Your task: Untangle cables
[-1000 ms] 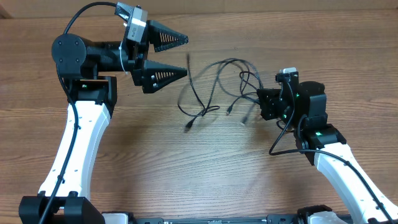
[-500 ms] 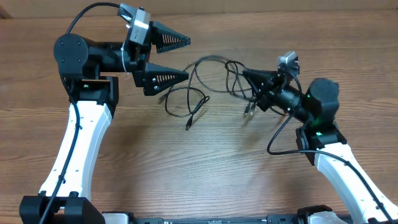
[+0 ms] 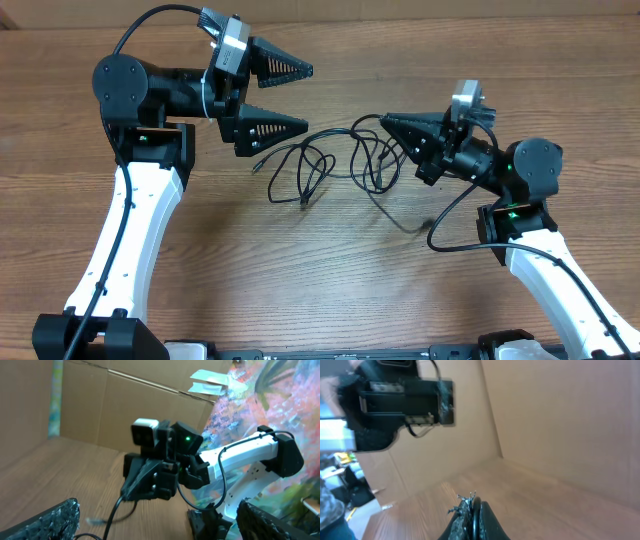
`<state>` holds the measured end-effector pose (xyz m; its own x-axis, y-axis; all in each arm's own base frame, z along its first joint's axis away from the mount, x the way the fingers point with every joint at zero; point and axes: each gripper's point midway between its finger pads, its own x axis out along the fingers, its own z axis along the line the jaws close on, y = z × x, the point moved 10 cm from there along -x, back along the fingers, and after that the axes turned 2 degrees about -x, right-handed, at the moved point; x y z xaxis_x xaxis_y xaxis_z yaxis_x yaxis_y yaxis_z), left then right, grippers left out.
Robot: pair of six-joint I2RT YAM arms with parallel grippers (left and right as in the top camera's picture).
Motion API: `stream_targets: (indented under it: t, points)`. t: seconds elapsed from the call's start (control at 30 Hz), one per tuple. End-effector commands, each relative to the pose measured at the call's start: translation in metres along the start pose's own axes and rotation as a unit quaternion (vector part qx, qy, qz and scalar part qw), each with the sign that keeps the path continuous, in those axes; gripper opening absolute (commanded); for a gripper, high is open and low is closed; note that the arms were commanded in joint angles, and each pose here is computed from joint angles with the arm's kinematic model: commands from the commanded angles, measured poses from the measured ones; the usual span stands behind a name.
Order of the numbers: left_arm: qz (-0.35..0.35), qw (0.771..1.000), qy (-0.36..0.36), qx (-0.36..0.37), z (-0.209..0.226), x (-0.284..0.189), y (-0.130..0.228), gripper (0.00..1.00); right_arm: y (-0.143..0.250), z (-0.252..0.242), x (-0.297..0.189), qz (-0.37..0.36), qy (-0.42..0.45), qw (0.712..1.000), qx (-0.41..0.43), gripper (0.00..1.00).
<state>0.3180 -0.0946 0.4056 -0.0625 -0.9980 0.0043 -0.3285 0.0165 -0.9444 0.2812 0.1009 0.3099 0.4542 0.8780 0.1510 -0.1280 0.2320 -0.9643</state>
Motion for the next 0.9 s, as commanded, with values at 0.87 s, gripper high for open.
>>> stream_targets:
  t: [0.87]
  points:
    - [0.016,0.999,0.039,0.015,0.012,0.022,0.033,1.0,-0.046,0.032,-0.007,-0.104,-0.085,0.991,-0.004,0.04]
